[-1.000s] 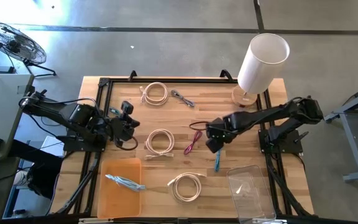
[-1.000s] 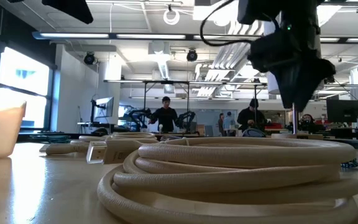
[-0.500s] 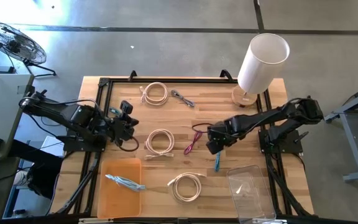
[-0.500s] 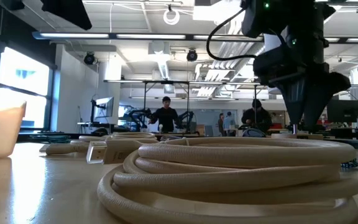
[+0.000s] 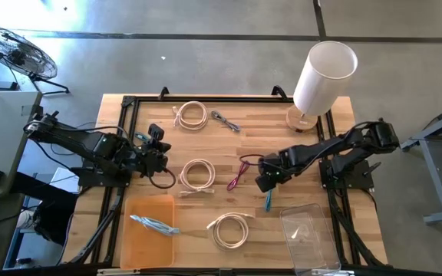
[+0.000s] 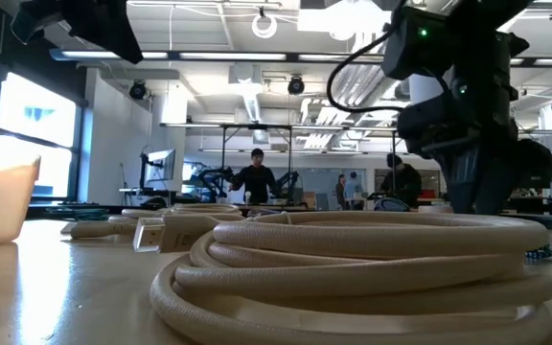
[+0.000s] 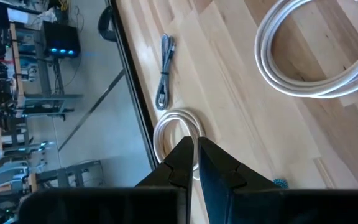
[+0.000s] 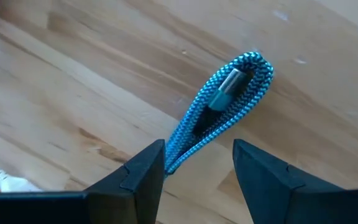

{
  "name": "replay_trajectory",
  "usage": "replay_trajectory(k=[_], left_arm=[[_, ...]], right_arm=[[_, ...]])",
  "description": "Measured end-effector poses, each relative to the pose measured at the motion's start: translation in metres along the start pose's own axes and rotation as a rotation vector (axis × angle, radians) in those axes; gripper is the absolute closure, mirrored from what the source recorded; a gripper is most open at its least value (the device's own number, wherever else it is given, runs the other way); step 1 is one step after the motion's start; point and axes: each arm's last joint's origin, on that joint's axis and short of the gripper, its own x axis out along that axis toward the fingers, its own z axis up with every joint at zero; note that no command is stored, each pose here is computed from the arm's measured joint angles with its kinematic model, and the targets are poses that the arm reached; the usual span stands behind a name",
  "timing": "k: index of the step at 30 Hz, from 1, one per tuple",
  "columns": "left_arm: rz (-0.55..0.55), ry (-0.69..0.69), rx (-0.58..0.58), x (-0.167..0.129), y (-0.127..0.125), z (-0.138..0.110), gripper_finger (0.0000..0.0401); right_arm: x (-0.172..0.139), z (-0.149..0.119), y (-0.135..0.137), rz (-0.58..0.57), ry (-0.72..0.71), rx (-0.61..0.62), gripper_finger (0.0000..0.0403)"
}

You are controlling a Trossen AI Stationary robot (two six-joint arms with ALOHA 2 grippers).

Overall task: Pick & Place USB Port
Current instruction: Put the right blue USB cable into the transparent bin

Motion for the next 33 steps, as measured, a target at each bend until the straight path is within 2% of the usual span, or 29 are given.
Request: replay_trajectory(k=[10, 15, 20, 26, 30, 33], left_arm=[[0.0, 0.0, 0.0, 0.0, 0.0, 0.0, 0.0382], [0.0, 0.0, 0.0, 0.0, 0.0, 0.0, 0.0382], [0.0, -0.002, -0.001, 0.0, 0.0, 0.0, 0.0382], [0.001, -0.004, -0.004, 0.0, 0.0, 0.0, 0.0382], [0.002, -0.007, -0.009, 0.0, 0.0, 0.001, 0.0382], [0.003, -0.011, -0.012, 0.0, 0.001, 0.001, 0.0382]], right_arm=[[0.014, -0.001, -0.008, 0.058, -0.037, 0.004, 0.0222], [0.016, -0.001, -0.012, 0.035, -0.066, -0.066, 0.0229], [0.016, 0.0, -0.013, 0.004, -0.106, -0.163, 0.0275], [0.016, 0.004, -0.012, -0.02, -0.204, -0.226, 0.0383], [0.016, 0.007, -0.011, -0.016, -0.247, -0.236, 0.0384], [0.015, 0.01, -0.007, 0.011, -0.286, -0.292, 0.0394]])
